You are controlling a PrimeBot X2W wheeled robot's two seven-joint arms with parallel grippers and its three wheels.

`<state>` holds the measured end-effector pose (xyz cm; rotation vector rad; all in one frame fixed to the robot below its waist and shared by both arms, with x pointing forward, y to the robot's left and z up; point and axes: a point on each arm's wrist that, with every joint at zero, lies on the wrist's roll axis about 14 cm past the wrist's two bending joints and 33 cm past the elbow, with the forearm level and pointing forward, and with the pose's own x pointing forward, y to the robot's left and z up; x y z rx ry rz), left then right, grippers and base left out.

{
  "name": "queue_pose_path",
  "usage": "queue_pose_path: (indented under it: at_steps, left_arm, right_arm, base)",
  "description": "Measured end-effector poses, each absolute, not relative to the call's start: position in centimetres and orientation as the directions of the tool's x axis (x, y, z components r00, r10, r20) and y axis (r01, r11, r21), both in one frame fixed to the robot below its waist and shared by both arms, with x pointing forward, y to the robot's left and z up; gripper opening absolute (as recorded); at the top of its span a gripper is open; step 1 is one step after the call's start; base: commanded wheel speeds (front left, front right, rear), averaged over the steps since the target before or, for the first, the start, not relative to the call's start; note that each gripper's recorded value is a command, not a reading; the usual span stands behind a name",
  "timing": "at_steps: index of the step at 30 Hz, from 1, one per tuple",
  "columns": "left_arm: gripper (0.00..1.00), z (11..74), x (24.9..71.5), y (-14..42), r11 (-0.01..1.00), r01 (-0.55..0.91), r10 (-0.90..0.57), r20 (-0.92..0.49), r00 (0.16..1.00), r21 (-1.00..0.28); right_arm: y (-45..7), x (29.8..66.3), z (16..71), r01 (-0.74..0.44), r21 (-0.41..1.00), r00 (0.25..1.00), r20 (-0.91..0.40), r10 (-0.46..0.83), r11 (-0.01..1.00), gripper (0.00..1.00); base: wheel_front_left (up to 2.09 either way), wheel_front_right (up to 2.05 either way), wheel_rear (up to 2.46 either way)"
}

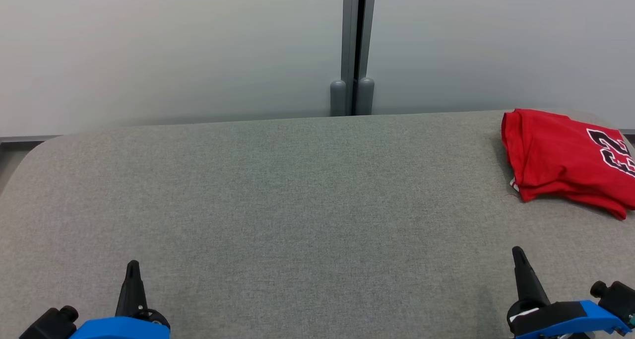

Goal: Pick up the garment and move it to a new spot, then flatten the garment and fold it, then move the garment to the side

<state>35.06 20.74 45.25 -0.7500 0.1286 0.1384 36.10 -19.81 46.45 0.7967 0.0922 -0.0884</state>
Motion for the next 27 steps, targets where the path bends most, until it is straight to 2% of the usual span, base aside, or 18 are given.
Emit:
queue_pose_path:
  at_steps: [27]
  left_arm:
    - [0.0, 46.9, 36.7, 20.5, 0.464, -0.141, 0.051, -0.132, 0.99, -0.874]
  right_arm:
    - [-20.0, 37.2, 47.8, 0.1, 0.891, 0.995, -0.094, -0.037, 0.442, 0.0]
  base:
    - [0.0, 0.0, 0.0]
